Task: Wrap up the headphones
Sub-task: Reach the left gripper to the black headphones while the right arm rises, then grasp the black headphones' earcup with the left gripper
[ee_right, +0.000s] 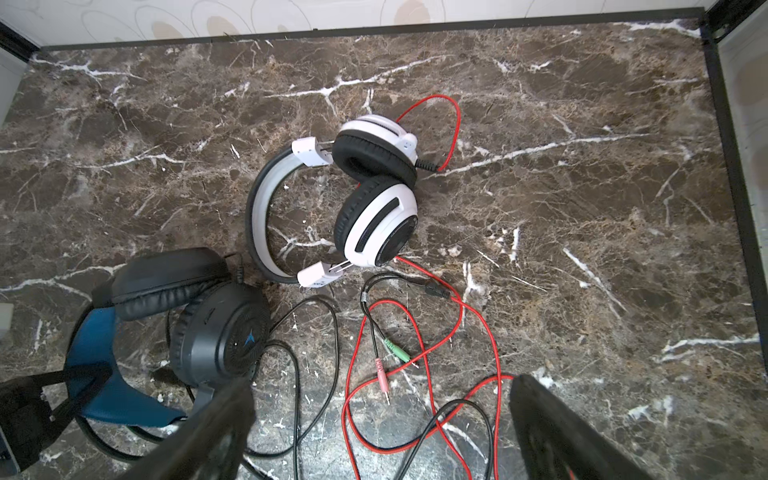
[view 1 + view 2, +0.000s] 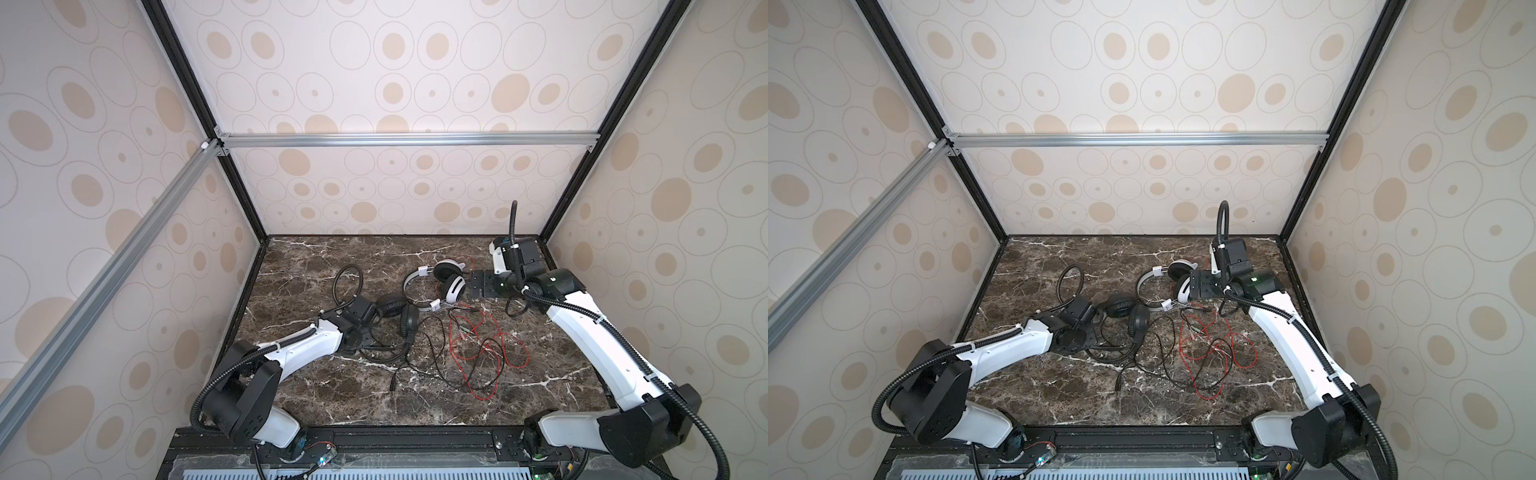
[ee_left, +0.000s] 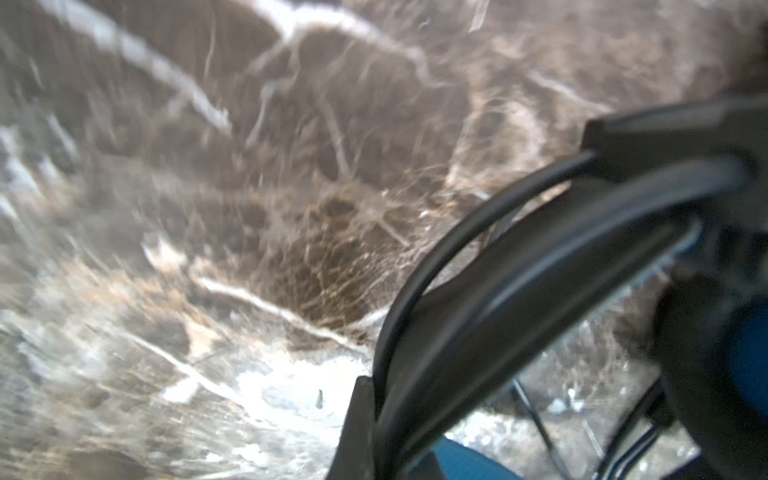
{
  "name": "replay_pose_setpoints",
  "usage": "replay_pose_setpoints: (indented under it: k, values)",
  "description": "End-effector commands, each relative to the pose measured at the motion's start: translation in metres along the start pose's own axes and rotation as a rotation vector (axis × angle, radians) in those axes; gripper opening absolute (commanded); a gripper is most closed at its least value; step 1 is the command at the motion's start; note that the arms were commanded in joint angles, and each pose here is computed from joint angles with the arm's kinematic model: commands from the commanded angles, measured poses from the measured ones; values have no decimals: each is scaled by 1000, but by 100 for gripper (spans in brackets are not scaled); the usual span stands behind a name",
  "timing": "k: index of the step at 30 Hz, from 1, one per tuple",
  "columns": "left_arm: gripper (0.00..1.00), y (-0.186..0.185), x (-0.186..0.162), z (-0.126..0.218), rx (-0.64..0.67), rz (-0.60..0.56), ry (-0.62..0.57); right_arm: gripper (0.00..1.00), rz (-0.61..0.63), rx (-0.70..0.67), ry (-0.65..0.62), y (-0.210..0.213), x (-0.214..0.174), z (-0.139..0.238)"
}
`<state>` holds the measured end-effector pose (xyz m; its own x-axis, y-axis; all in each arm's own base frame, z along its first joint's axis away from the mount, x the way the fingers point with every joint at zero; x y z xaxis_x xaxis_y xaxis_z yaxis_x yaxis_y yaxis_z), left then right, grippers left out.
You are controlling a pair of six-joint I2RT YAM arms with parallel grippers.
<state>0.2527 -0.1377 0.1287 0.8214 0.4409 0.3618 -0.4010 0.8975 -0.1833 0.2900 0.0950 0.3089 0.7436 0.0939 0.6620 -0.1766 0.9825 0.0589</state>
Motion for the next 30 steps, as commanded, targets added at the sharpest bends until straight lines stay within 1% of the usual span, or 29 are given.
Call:
replay_pose_setpoints:
  k: [1,3,6,8,11,17,21,22,25,26,27,28,30]
  values:
    - [0,-1,30,10,-21,-142,-58,98,3,-4,-22,0,2,13]
    - [0,-4,37,5,-81,-228,-17,98,4,-5,-17,0,0,15]
    - [0,-4,41,-6,-73,-361,38,98,3,-4,-15,0,0,16]
    - [0,-4,43,-13,-68,-411,58,97,0,1,-18,1,1,17]
    - [0,-5,46,-22,-82,-429,73,97,-2,13,-26,2,7,18]
    - [0,0,54,-45,-82,-387,66,97,5,17,-49,6,24,21]
    - [12,-2,59,-51,-57,-388,56,97,12,19,-42,7,25,22]
    - [17,-2,60,-50,-51,-385,49,97,13,16,-40,7,24,22]
    - [33,-2,66,-42,-27,-356,23,97,17,14,-30,7,21,21]
    - [41,-1,68,-38,-10,-337,15,97,15,13,-29,7,20,21]
    - [53,0,70,-34,3,-316,10,97,15,14,-28,7,19,21]
    - [60,0,71,-29,6,-293,8,97,13,13,-30,7,19,21]
    - [66,2,69,-20,-3,-246,3,97,10,14,-32,7,19,20]
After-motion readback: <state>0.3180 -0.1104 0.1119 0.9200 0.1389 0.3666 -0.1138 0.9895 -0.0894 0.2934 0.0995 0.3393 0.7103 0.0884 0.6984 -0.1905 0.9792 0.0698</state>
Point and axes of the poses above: each gripper's point midway between its finger pads, its own z axis back along the fingers, its own y axis along the line the jaws close on, x = y × z, the point moved 8 cm from there along z, back along the fingers, and after that the axes turned 7 degrees about z, right-handed, at the moved point
